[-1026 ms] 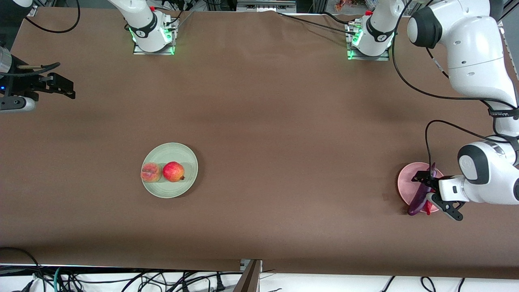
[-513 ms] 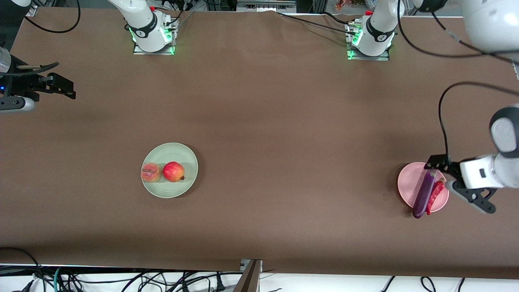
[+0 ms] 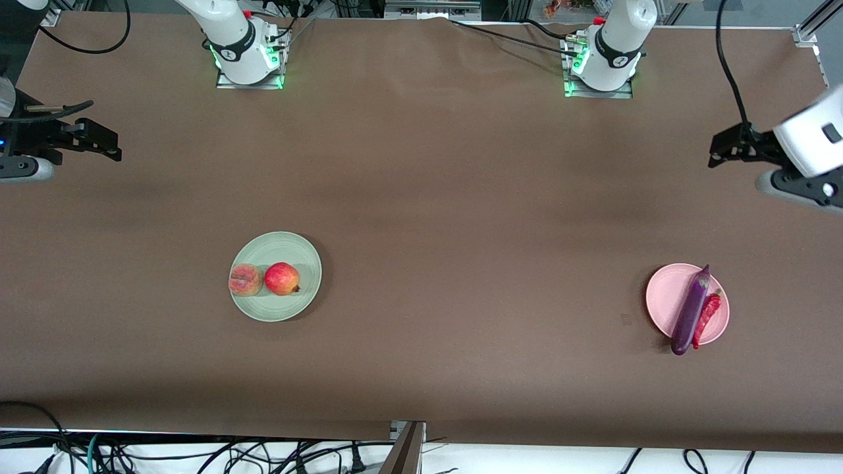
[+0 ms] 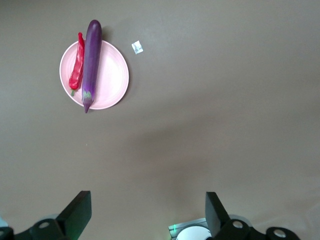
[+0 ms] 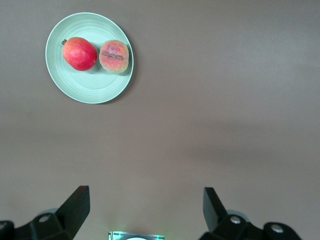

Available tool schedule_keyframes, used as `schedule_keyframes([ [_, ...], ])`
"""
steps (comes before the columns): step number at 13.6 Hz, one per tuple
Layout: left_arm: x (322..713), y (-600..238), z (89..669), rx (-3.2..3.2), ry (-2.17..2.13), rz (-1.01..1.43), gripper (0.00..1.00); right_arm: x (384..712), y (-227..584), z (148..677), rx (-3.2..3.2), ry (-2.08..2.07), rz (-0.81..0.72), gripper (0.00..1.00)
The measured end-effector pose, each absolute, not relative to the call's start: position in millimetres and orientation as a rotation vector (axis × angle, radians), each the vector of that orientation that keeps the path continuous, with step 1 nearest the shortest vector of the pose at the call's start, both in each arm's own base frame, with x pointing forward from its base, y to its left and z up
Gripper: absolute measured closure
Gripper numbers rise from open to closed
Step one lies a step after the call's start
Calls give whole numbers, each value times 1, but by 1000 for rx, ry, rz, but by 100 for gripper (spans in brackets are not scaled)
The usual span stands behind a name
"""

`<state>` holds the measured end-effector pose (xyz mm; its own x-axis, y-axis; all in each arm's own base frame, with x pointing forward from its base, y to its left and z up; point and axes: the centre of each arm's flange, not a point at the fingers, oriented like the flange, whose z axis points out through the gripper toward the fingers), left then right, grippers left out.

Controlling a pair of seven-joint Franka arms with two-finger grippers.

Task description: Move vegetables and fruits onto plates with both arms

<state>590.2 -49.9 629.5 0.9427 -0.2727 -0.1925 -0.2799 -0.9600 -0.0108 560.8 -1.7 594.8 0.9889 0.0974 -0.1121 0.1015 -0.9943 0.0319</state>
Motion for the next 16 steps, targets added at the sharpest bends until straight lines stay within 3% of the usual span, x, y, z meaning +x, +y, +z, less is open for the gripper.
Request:
schedule_keyframes([
  [6,588,-31,560,-3083,335,329,0,561,-8,598,3097,136,-161,0],
  [16,578,-34,551,-3100,246,315,0,563,-9,594,3097,135,-171,0],
])
